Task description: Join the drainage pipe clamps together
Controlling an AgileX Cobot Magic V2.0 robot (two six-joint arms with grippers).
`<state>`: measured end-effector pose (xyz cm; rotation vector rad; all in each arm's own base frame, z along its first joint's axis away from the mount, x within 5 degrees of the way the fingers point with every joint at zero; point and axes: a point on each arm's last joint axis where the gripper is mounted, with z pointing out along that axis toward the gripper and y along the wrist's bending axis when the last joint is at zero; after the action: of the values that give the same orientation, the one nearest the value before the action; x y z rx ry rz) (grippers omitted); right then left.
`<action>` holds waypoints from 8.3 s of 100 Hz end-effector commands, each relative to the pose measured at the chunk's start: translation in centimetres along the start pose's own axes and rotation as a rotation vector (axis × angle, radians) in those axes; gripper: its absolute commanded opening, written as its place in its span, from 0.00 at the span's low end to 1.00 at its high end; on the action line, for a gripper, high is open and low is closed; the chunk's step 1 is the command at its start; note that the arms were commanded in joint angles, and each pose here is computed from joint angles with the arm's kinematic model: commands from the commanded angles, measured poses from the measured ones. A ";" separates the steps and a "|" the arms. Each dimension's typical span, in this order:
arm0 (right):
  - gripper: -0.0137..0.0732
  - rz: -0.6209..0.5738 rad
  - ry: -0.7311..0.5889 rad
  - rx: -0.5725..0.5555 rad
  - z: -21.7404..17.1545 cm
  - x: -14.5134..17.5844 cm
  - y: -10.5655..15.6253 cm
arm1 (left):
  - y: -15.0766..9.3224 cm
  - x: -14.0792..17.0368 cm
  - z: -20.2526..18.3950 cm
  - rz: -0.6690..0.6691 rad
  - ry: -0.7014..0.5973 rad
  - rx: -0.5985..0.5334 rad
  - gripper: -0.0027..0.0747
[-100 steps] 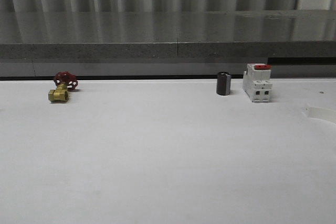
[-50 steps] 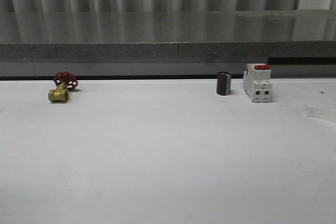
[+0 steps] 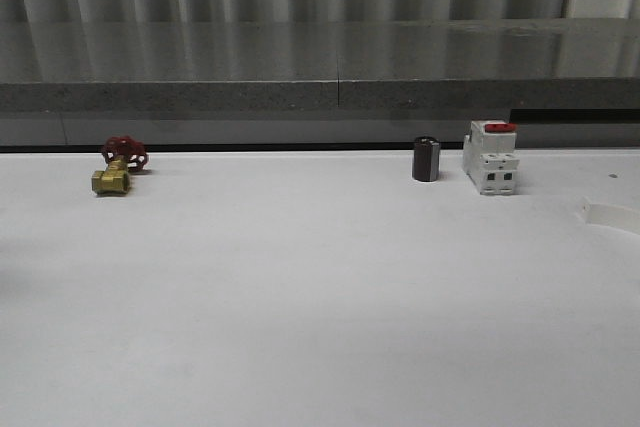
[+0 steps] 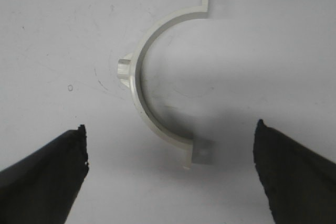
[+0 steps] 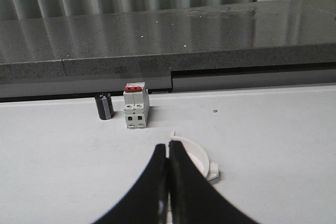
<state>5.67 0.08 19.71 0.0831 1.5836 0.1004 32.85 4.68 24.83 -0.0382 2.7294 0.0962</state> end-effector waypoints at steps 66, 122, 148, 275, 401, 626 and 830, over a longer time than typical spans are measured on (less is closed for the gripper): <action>0.02 -0.010 -0.120 -0.012 -0.3 -1.4 0.1 | 2.5 -4.0 9.0 0.015 0.032 0.043 0.84; 0.02 -0.010 -0.120 -0.012 -0.3 -1.4 0.1 | 2.5 -3.8 9.2 0.011 0.056 0.051 0.15; 0.02 -0.010 -0.120 -0.012 -0.3 -1.4 0.1 | -0.1 -4.4 4.2 -0.065 0.014 0.181 0.01; 0.02 -0.010 -0.120 -0.012 -0.3 -1.4 0.1 | -27.7 0.4 4.5 -0.035 0.032 0.362 0.03; 0.02 -0.010 -0.120 -0.012 -0.3 -1.4 0.1 | -10.4 7.3 -12.7 0.003 -0.696 0.351 0.86; 0.80 0.048 1.115 0.202 30.3 -2.4 -4.5 | -5.2 18.3 -14.4 -0.080 -0.916 0.288 0.01; 0.25 -0.003 1.207 -0.060 34.3 -2.2 16.0 | -5.2 18.3 -14.4 -0.080 -0.916 0.288 0.01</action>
<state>39.48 15.18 20.55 -0.0107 2.8641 0.1984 10.39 -1.74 28.78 -0.0211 1.9021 -0.2302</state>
